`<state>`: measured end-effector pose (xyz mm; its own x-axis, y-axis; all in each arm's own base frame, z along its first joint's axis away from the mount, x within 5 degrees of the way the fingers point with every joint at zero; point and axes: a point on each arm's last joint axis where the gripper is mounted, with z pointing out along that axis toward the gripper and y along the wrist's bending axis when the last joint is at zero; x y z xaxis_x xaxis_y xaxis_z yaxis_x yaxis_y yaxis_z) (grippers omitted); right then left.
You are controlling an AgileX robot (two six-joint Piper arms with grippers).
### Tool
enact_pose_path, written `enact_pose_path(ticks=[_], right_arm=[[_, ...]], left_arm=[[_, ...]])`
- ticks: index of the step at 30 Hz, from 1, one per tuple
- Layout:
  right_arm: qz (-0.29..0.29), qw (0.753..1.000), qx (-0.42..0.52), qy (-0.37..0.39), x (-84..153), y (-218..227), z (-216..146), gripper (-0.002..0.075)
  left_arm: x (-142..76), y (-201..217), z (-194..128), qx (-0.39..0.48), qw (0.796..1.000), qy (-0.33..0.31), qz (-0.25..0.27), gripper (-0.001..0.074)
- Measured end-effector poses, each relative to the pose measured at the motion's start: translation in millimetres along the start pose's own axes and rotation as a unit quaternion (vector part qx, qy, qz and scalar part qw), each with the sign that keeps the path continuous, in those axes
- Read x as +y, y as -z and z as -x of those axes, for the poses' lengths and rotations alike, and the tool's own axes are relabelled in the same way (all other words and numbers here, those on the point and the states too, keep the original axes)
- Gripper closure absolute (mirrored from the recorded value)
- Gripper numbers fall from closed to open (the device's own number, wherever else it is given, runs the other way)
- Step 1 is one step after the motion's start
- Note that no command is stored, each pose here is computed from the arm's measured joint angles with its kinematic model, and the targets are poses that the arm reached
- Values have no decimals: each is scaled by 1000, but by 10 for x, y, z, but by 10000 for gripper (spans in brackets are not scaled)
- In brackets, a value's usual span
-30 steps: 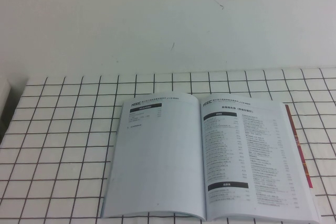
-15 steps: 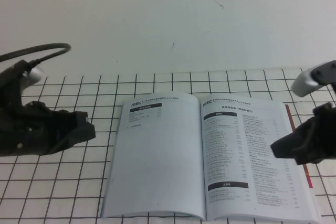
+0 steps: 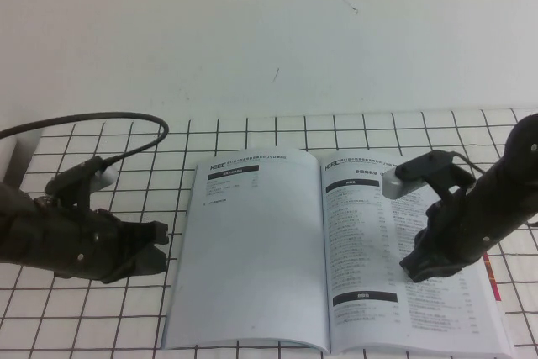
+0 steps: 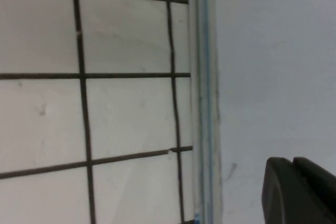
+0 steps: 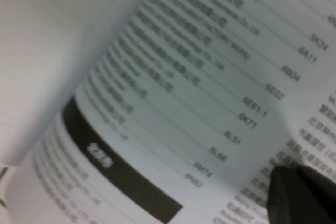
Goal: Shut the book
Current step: 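Close the open booklet and leave it lying on the table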
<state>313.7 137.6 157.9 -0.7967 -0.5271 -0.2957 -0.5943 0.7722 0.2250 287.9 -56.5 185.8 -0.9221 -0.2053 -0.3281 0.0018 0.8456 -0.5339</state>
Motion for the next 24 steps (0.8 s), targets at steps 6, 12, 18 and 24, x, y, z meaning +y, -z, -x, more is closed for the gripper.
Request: enact_pose_path(ticks=[6,12,18,24], right_arm=[[-2,999,34,-11,-86,-222,-22,729],[0,999,38,-18,-89,-236,-16,729],[0,999,38,-19,-90,-236,-17,729],[-1,999,38,-21,-91,-236,-17,729]], left_arm=[[177,-246,2,19,999,-9,27,738],[231,-452,-8,15,998,-22,51,738],[23,-610,-34,15,997,-54,44,738],[-300,-715,45,10,995,-100,17,738]])
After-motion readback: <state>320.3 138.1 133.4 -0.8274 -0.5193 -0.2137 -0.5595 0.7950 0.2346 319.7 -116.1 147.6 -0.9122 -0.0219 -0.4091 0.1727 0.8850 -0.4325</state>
